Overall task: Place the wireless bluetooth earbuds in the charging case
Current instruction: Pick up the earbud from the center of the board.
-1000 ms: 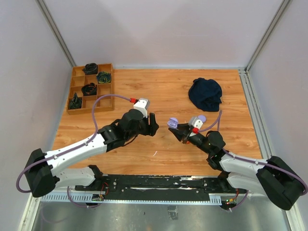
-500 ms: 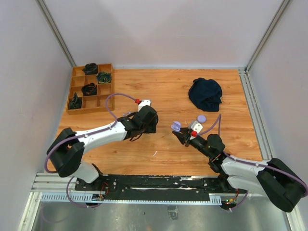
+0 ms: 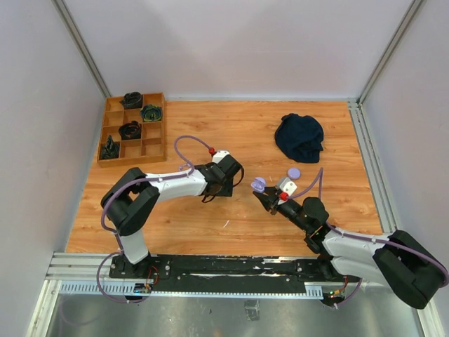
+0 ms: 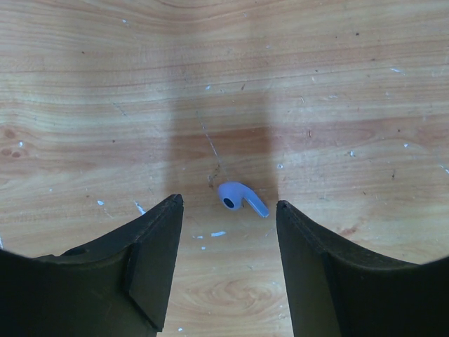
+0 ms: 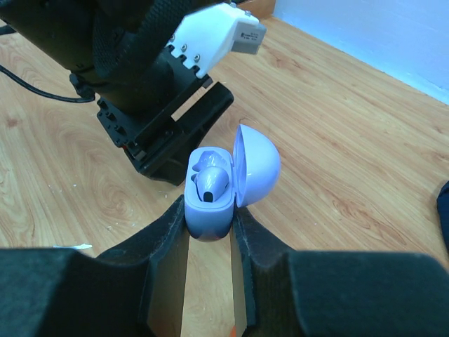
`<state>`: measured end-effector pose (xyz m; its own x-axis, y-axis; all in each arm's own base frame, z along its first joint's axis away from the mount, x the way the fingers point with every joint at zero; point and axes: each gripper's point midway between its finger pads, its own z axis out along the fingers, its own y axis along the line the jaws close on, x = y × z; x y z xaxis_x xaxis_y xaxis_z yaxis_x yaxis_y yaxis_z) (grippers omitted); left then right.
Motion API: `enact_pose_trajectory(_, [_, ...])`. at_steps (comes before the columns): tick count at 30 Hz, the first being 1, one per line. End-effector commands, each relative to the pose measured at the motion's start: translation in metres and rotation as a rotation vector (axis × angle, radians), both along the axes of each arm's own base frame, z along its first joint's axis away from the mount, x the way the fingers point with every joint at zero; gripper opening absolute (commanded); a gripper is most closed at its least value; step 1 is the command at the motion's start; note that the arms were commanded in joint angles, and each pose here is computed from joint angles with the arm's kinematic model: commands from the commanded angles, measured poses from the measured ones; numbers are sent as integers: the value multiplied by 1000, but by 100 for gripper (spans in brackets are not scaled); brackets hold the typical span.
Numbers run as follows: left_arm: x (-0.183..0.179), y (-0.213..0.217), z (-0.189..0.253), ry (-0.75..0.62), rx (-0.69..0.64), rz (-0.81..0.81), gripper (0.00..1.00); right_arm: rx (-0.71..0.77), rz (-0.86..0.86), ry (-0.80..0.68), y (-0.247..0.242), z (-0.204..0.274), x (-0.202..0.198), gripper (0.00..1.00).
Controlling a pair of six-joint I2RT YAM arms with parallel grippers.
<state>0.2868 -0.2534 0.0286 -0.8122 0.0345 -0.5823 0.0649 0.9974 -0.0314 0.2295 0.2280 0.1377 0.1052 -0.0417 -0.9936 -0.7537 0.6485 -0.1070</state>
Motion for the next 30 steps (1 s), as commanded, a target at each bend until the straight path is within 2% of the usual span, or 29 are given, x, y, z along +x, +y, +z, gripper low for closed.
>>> enact_pose_trajectory(1, [9,-3,2,-28,39,10,61,17,-22,-48,-4,10,2,5])
enact_pose_trajectory(9, [4,10,-13,-9,99,21,57,18,-19,-49,-4,11,2,5])
enact_pose_trajectory(23, [-15,33,-6,12,131,24,54,12,-14,-46,-2,9,1,5])
enact_pose_trajectory(30, [-7,13,11,-1,73,-26,52,11,-12,-45,-2,9,1,6])
